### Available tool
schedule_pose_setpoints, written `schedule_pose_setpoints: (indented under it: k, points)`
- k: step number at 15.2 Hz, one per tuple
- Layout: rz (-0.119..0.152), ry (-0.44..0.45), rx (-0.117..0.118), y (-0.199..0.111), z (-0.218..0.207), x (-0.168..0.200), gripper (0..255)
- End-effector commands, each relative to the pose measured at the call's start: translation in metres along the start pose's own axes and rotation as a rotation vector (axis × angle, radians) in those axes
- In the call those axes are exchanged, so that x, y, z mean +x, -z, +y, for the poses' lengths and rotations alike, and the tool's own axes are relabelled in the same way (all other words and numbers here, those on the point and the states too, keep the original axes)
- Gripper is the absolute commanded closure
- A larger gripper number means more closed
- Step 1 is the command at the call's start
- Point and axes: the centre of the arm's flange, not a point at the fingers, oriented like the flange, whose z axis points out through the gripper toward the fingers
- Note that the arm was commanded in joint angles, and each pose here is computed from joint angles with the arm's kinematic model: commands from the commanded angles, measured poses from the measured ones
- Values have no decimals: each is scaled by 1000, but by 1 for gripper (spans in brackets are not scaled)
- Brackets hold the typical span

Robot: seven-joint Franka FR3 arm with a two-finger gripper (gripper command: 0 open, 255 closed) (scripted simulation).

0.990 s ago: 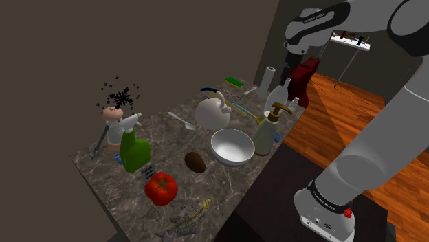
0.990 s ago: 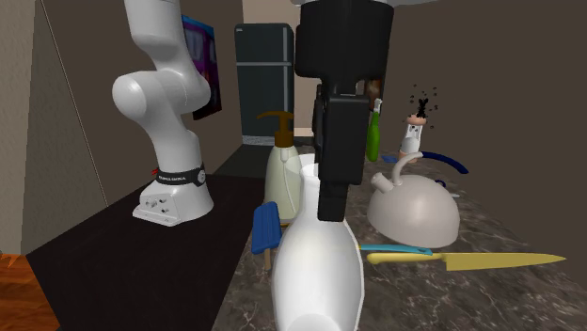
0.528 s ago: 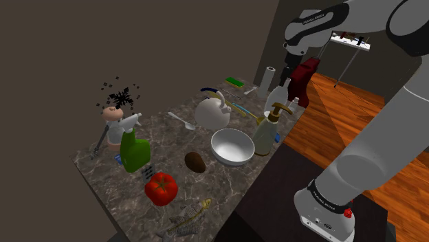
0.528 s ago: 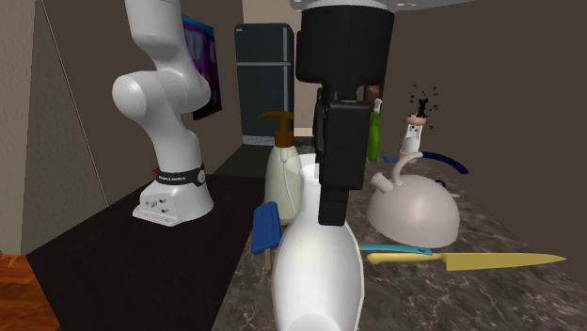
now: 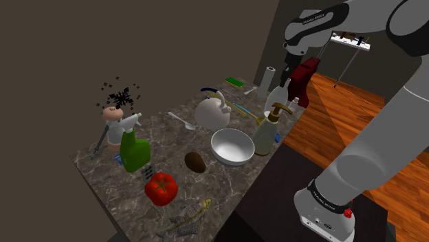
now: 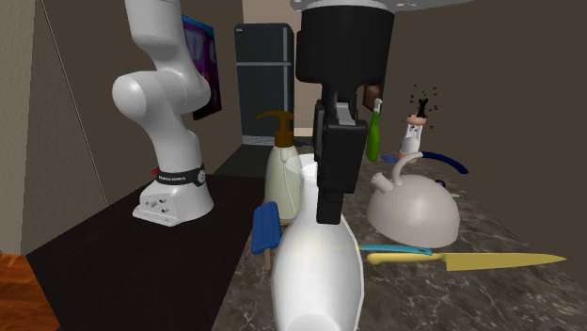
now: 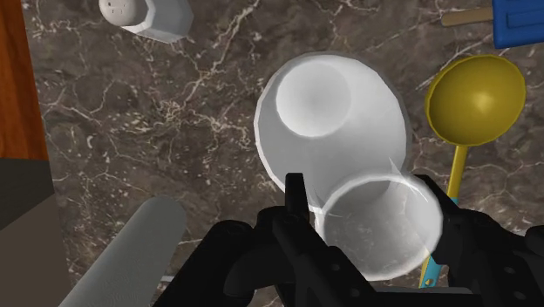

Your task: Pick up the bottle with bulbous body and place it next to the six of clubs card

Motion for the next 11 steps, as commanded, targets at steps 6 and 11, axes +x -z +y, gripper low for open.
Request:
schedule_pose_setpoints:
  k: [6,11]
  points:
    - [0,0,0,21,0,-1,255]
    - [0,0,0,47,0,-2,255]
